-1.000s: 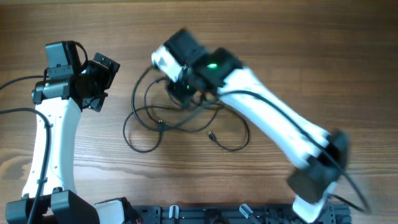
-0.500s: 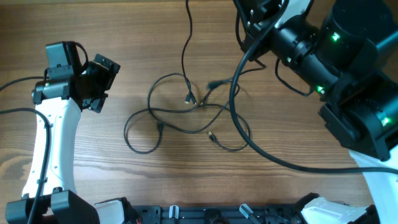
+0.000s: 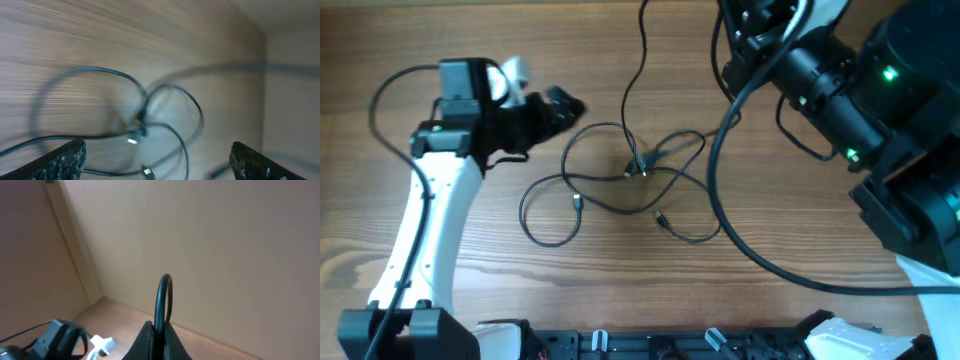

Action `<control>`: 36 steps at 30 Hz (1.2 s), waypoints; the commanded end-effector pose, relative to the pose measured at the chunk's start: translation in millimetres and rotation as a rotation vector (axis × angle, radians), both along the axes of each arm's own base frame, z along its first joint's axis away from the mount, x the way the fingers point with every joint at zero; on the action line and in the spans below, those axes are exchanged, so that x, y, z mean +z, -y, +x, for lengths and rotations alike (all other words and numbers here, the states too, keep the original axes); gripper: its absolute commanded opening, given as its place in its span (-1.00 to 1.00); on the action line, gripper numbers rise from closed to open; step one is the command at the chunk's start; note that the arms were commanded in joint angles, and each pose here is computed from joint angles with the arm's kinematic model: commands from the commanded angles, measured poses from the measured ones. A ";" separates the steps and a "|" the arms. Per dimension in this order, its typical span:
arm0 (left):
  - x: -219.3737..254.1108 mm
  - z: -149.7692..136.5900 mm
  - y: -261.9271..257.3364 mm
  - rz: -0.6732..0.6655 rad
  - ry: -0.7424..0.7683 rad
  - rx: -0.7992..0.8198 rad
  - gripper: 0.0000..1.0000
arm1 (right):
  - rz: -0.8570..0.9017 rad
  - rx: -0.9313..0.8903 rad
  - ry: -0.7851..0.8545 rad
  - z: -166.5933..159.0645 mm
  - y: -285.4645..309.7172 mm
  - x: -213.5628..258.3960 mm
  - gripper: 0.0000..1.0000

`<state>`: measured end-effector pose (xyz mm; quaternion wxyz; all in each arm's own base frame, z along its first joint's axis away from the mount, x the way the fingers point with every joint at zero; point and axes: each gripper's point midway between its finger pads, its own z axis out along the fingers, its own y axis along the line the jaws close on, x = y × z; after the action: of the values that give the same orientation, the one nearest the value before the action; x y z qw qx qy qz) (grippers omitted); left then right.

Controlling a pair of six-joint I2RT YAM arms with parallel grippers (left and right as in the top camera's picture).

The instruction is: Untangle cables

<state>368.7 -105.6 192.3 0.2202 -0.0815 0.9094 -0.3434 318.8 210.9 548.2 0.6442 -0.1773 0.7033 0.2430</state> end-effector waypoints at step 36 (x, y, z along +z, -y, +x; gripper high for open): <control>-98.8 72.5 94.1 0.326 0.402 -0.459 0.07 | -0.046 0.094 -0.077 -1.3 -17.3 -23.2 -0.91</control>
<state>435.9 -197.3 96.5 0.3187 0.2378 0.8840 -0.2457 317.9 228.5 518.2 0.5932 -0.2124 0.7311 0.2617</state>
